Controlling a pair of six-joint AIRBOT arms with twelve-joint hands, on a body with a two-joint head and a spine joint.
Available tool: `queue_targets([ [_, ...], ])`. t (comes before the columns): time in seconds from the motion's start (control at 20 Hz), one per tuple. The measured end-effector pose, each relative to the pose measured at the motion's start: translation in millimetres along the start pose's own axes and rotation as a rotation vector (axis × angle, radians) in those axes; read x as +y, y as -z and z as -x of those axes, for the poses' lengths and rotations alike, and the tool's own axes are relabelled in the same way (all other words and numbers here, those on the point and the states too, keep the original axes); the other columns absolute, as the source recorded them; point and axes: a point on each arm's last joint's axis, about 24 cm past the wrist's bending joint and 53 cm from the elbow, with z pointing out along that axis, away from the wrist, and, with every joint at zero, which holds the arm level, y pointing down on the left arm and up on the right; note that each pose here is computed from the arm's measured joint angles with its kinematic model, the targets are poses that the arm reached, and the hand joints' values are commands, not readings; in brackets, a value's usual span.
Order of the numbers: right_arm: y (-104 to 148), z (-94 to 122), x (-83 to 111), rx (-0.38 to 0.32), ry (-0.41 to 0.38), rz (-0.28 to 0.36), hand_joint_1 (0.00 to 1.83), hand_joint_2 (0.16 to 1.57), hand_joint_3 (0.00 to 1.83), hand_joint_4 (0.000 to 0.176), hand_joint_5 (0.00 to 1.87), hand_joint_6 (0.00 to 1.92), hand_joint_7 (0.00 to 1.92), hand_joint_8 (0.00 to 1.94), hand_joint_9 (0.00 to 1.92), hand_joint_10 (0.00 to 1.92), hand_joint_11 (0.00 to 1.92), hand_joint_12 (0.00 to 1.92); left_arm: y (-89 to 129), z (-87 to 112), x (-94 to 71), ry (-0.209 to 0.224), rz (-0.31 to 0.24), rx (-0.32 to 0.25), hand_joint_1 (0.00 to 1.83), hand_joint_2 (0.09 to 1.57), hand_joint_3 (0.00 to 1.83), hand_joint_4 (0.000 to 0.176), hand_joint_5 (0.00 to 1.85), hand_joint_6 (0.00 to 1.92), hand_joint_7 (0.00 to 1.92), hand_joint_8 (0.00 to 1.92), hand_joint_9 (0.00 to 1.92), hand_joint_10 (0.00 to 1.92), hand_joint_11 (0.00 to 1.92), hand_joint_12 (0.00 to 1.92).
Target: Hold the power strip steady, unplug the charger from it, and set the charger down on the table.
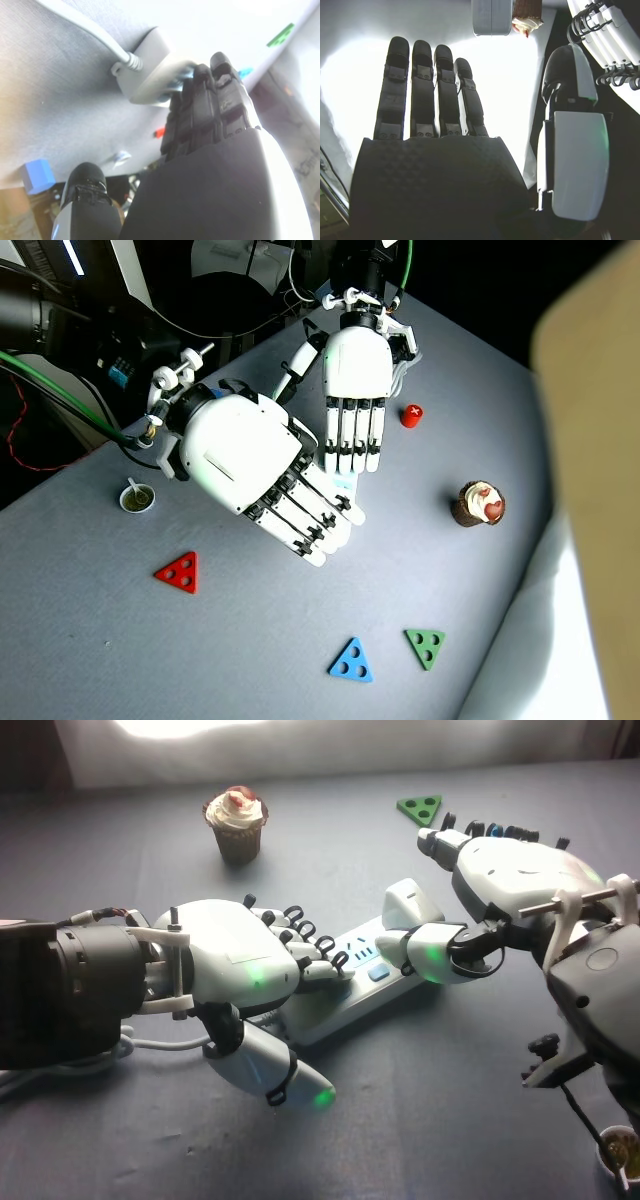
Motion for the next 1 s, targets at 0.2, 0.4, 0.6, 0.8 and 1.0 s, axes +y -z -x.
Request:
queue_targets([
  [0.2,-8,0,-1.4,-0.018,-0.052,-0.027,0.66,1.06,0.01,0.0,0.25,0.0,0.31,0.0,0.3,0.0,0.23,0.2,0,-0.8,0.0,0.0,-0.001,0.002,0.0,1.02,0.0,0.0,0.14,0.01,0.18,0.01,0.17,0.0,0.12,0.2],
  [0.4,-10,-1,-24.0,-0.022,-0.147,-0.128,0.67,1.06,0.0,0.0,0.26,0.01,0.33,0.01,0.33,0.01,0.25,0.22,0,-0.6,0.3,0.0,-0.001,0.001,0.0,1.02,0.0,0.0,0.14,0.01,0.18,0.0,0.17,0.0,0.12,0.2],
  [0.6,-10,-3,-25.4,-0.037,-0.193,-0.137,0.67,1.05,0.0,0.0,0.3,0.01,0.37,0.02,0.36,0.01,0.28,0.24,1,-0.2,0.8,0.0,0.0,0.0,0.0,1.02,0.0,0.0,0.15,0.01,0.2,0.01,0.19,0.01,0.14,0.21],
  [0.8,-14,-10,-22.7,-0.031,-0.22,-0.137,0.69,1.05,0.0,0.0,0.3,0.01,0.36,0.01,0.36,0.01,0.27,0.25,1,-0.1,0.7,0.0,-0.001,0.0,0.0,1.01,0.0,0.0,0.14,0.0,0.2,0.01,0.19,0.01,0.13,0.2],
  [1.0,-23,-10,-22.8,-0.048,-0.243,-0.146,0.62,1.08,0.01,0.0,0.27,0.0,0.32,0.0,0.32,0.0,0.23,0.25,1,0.0,0.7,0.0,-0.001,0.0,0.0,1.02,0.0,0.0,0.14,0.0,0.19,0.0,0.19,0.0,0.13,0.2],
])
